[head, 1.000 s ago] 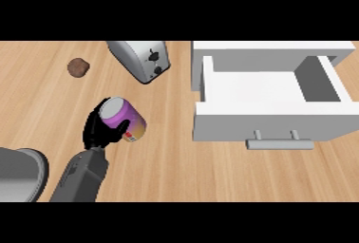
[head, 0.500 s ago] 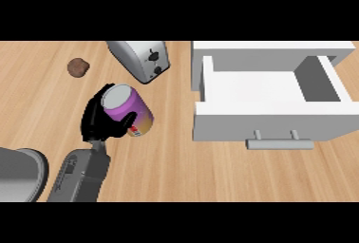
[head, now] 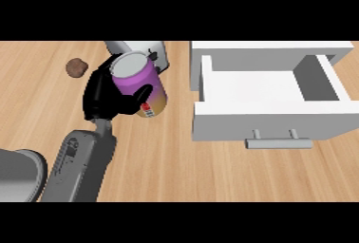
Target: Pick up the can, place it into the drawer and close the drawer
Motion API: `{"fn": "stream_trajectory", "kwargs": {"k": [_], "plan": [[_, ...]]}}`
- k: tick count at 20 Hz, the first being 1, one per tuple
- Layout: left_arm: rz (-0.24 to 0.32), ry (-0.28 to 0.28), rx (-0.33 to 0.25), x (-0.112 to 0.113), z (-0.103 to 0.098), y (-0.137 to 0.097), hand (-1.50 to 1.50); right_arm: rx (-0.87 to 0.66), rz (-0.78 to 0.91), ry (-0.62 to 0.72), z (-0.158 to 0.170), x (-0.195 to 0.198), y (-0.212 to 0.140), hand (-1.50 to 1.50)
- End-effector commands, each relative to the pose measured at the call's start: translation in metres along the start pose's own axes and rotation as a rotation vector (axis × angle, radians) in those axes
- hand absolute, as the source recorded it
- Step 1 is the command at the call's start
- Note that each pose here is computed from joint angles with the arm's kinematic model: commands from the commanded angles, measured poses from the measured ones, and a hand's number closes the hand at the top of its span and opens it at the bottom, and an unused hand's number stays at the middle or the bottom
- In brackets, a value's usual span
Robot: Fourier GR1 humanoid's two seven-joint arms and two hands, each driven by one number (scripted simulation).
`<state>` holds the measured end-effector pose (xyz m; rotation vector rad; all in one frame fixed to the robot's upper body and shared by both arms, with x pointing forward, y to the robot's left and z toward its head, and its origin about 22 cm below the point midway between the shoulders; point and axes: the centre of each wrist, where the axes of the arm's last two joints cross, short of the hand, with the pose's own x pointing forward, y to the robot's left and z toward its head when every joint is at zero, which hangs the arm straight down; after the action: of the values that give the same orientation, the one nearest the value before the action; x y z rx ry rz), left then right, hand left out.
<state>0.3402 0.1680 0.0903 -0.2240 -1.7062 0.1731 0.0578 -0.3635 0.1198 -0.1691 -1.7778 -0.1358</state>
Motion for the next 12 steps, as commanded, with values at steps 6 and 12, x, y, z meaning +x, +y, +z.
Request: {"fn": "stream_trajectory", "kwargs": {"k": [6,12], "plan": [[-0.042,-0.014,-0.033,0.053,-0.038,-0.050,1.50,-0.014,-0.007,-0.003,-0.005,0.005,-0.005,-1.50],[-0.054,-0.028,-0.009,0.047,-0.053,-0.104,1.50,0.012,-0.009,-0.003,-0.003,0.001,-0.006,-1.50]]}}
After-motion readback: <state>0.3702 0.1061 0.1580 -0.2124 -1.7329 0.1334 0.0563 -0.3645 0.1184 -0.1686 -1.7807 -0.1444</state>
